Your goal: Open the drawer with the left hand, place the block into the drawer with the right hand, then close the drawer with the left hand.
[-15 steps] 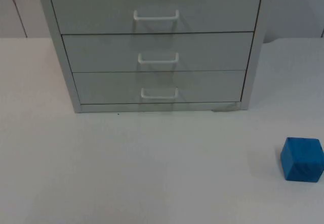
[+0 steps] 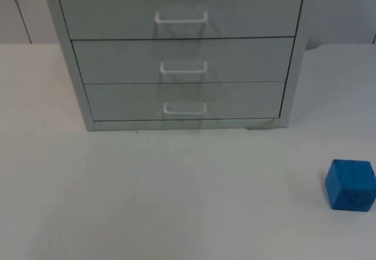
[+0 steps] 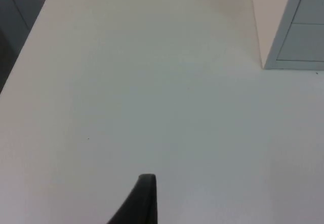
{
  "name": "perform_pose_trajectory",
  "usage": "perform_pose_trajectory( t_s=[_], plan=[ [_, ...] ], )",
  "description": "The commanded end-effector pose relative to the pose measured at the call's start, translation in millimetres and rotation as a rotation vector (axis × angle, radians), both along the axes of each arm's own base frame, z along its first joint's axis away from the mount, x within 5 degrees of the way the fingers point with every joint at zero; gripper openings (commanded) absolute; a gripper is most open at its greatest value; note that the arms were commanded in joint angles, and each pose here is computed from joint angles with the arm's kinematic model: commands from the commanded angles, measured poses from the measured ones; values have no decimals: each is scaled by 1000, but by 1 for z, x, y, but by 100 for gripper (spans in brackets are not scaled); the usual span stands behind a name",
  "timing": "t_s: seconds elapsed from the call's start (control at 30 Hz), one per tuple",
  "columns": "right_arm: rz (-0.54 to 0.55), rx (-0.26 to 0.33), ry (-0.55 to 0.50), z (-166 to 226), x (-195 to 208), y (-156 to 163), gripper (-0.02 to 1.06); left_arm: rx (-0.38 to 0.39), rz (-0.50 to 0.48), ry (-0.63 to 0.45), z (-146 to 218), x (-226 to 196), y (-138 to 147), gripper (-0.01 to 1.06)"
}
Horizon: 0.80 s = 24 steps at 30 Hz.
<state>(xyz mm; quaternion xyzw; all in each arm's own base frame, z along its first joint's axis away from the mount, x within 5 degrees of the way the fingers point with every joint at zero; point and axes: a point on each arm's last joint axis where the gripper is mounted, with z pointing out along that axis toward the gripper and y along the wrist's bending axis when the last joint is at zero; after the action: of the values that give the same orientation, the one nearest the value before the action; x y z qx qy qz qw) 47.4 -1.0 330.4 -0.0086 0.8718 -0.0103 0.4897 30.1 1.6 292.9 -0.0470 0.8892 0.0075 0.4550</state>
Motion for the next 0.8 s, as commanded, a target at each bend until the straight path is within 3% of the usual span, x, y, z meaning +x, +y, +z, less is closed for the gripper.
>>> perform_pose_trajectory(
  t_s=[0.0,0.23,0.4,0.77],
  plan=[
    [-4,-1,2,3,12,0,104,-12,-4,7,3,9,0,105],
    [-3,-2,152,-10,59,0,104,-43,-8,94,-1,40,1,105],
    [-3,-2,233,-19,76,0,104,-48,-9,96,-1,50,1,105],
    [-3,-2,262,-25,89,0,104,-51,-90,136,-4,62,-3,105]
  ],
)
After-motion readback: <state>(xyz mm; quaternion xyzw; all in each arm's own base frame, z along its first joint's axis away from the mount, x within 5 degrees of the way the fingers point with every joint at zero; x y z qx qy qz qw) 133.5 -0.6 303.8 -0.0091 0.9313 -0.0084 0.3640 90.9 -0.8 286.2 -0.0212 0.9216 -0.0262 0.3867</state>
